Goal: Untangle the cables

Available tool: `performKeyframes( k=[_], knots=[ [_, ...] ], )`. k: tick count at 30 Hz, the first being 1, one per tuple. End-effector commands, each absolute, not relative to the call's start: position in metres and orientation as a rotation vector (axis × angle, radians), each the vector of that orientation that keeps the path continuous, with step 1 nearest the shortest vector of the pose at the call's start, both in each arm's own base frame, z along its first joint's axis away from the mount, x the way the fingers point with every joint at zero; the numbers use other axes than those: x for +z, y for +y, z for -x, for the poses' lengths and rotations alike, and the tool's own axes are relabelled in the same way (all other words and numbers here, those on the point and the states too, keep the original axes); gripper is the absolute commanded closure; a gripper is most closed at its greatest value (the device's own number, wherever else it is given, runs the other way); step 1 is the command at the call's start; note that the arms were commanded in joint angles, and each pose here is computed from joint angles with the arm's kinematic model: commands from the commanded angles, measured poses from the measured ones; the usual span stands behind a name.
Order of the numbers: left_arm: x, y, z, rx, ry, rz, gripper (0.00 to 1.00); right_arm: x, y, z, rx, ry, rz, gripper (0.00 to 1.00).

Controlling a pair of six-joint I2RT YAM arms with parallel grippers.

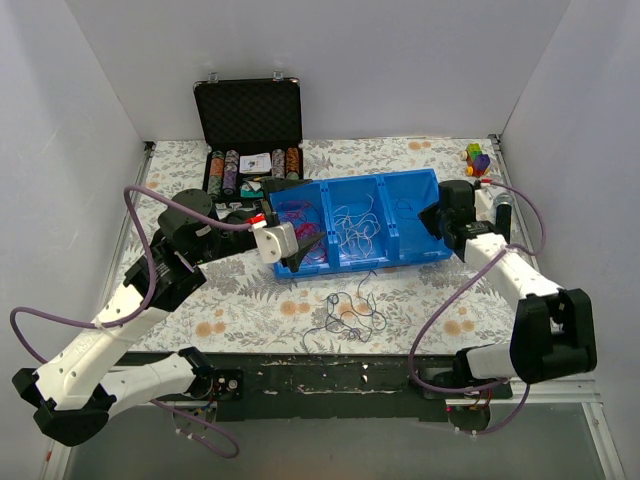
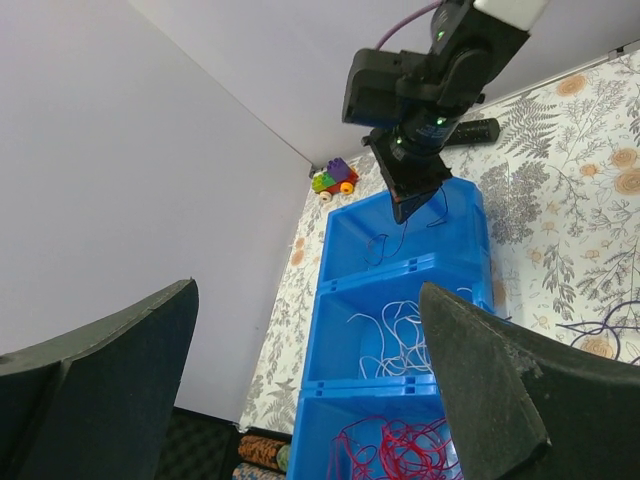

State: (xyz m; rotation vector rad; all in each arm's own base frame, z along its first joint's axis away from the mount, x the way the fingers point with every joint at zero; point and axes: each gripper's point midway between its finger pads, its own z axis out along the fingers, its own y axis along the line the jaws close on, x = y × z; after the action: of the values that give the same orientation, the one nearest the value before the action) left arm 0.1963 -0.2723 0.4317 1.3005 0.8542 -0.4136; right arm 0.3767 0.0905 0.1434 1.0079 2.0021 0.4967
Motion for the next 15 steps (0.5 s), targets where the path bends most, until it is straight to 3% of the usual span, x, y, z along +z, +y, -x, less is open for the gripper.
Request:
performKeyframes(
  k=[1, 5, 7, 11, 15],
  knots=[
    [0.445, -0.269, -0.191, -0.422, 0.828, -1.287, 0.08, 0.156, 0.093, -0.396, 0.458, 1.981, -1.115, 0.97],
    [0.445, -0.268, -0.191, -0.419, 0.827, -1.288, 0.08, 0.162, 0.109, -0.406, 0.491, 2.000, -1.029, 0.63],
    [0.445, -0.268, -0.190, -0.420, 0.827, -1.293, 0.08, 0.171, 0.114, -0.407, 0.491, 1.987, -0.979, 0.53],
    [0.441, -0.267, -0.191, -0.414, 0.837, -1.301, 0.07, 0.190, 0.116, -0.403, 0.482, 1.963, -0.900, 0.39],
    [0.430, -0.267, -0.191, -0.422, 0.872, -1.321, 0.08, 0.223, 0.129, -0.392, 0.541, 1.928, -0.690, 0.39]
  ],
)
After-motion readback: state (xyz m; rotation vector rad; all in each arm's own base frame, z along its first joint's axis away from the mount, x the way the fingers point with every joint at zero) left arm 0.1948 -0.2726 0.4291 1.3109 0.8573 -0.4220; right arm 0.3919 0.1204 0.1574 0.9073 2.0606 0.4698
